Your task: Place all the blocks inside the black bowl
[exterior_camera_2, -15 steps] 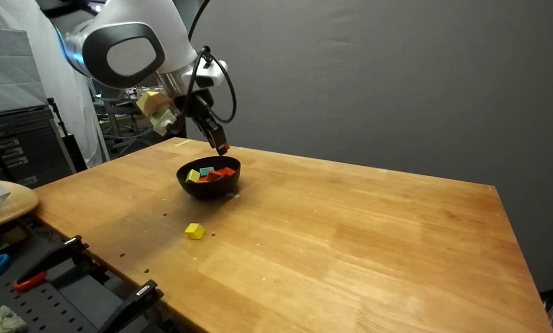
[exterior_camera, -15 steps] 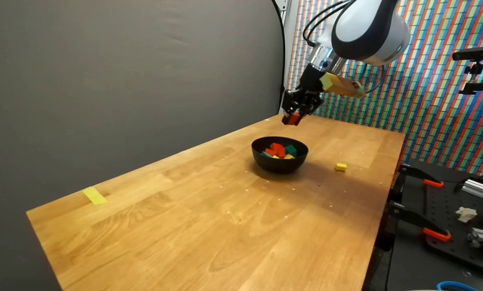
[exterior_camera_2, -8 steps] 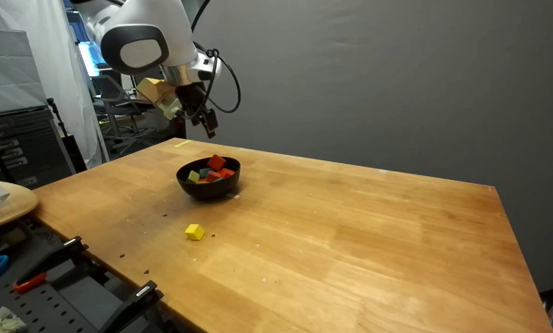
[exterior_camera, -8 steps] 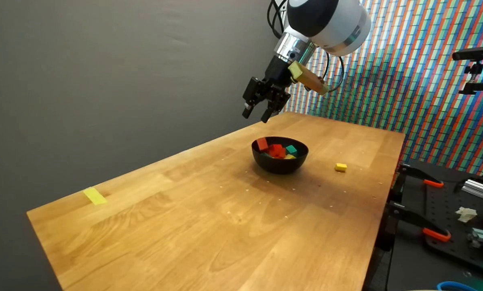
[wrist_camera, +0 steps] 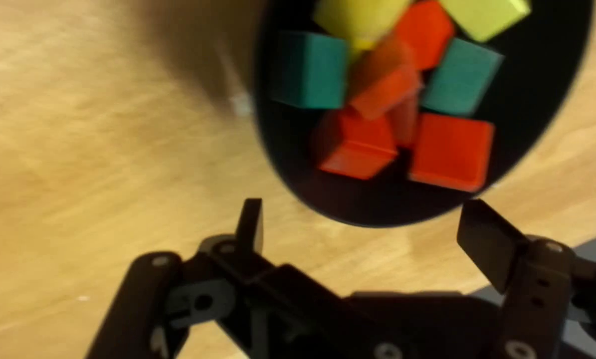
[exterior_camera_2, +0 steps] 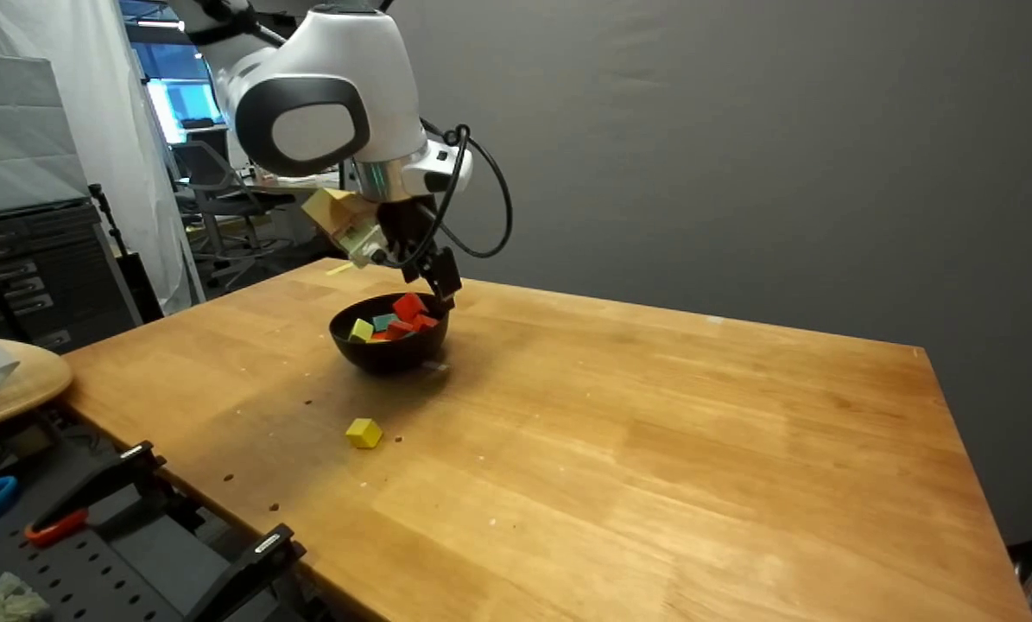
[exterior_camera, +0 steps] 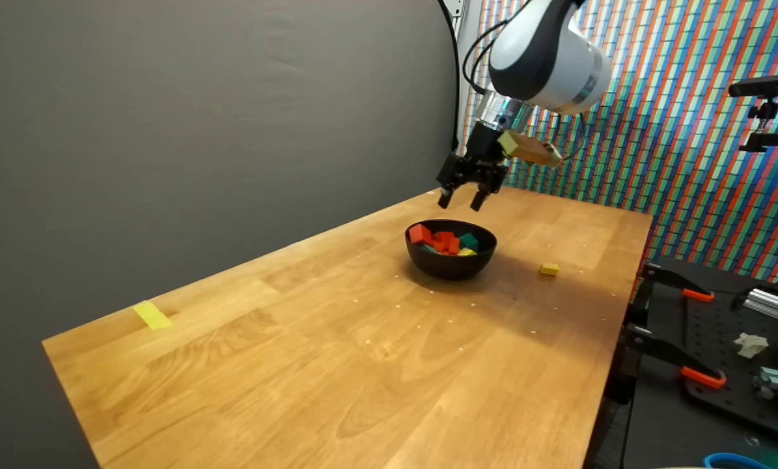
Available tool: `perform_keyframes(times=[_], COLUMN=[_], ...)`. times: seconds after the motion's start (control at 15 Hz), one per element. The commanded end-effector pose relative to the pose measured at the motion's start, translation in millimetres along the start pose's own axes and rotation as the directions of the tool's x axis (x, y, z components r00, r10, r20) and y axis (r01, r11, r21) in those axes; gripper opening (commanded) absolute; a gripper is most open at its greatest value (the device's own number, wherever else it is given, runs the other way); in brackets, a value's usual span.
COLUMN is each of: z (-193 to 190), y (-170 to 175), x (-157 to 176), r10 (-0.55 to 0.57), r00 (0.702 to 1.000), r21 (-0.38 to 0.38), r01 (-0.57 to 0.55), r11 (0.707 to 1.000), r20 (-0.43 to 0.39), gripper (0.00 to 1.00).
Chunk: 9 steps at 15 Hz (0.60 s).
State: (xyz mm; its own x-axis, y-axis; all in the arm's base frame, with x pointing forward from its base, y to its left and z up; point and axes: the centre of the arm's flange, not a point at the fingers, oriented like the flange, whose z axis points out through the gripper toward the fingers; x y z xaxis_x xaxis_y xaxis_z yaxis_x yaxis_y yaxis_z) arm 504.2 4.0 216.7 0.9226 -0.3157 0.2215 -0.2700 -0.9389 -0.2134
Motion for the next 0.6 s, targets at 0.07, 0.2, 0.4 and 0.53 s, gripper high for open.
perform_keyframes(times=[0.07,0.2,0.4,0.53], z=[-26.2,-31.7,-4.3,-4.2], y=[68.5,93.4,108.4,105.7], x=[-63.8,-88.8,-85.8,-86.1], r10=[-0.036,-0.068,-0.053,-0.073], r00=[0.988,0.975,0.975,0.970], r21=[-0.211,-0.261,-0.239,-0.227], r01=[0.067,0.123,0.106,0.127], r11=[0.975,0.957,0.965,0.966], r20=[0.150,0.211,0.217,0.232], gripper=[1.00,1.00,1.00,1.00])
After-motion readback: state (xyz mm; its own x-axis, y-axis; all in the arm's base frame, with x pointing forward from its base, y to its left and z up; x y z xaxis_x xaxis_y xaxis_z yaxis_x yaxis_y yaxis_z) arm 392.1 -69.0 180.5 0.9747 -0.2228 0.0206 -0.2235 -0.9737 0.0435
